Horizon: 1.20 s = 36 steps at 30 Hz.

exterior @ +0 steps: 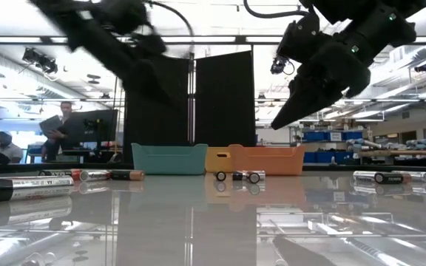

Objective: Sort batteries
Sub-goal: Put the brown battery into the orange bin

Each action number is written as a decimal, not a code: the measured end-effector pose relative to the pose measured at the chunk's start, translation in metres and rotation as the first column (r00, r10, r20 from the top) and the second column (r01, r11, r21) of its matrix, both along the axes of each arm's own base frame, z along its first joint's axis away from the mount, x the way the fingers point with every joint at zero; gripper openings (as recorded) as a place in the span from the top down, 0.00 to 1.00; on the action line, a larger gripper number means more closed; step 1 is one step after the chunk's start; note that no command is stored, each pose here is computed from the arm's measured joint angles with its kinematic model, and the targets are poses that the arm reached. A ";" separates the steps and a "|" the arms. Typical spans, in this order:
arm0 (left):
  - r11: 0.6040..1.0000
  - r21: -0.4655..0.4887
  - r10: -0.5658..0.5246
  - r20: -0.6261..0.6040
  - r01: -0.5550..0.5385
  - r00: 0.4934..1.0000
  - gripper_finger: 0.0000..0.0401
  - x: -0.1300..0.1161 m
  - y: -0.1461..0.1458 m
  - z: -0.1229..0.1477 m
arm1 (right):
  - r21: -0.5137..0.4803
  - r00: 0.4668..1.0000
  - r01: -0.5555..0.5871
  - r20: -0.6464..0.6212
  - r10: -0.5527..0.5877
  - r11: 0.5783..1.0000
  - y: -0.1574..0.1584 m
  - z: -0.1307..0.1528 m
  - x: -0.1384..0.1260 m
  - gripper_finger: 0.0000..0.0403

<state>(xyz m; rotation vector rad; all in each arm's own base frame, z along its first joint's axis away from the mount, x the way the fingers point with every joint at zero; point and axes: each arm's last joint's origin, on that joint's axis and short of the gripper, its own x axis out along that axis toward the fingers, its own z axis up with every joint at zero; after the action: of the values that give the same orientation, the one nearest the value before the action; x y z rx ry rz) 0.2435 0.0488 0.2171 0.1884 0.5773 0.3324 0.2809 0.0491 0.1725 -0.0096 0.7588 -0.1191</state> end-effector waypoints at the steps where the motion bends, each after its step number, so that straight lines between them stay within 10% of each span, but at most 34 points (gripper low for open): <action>1: 1.000 -0.007 -0.017 0.043 0.017 0.999 0.85 -0.007 -0.007 -0.004 | 0.029 1.000 -0.003 -0.003 0.003 1.000 0.001 -0.001 0.002 0.96; 9: 0.998 -0.013 -0.060 0.352 0.069 0.934 0.85 -0.041 -0.048 -0.020 | 0.136 0.998 0.057 -0.030 -0.054 0.989 0.017 0.002 0.033 0.95; 25: 0.997 0.006 -0.074 0.345 0.076 0.936 0.85 -0.046 -0.070 -0.026 | 0.269 0.943 0.331 -0.124 -0.309 0.904 0.018 -0.003 0.042 0.75; 36: 0.997 -0.002 -0.073 0.309 0.077 0.948 0.85 -0.047 -0.070 -0.030 | 0.186 0.984 0.142 0.084 -0.160 0.972 0.017 0.011 0.057 0.66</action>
<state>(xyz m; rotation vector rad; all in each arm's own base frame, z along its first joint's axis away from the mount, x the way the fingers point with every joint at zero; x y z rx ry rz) 0.1963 -0.0212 0.1867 0.1406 0.2611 0.2770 0.3378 0.0663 0.1831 0.2242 0.6685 -0.1946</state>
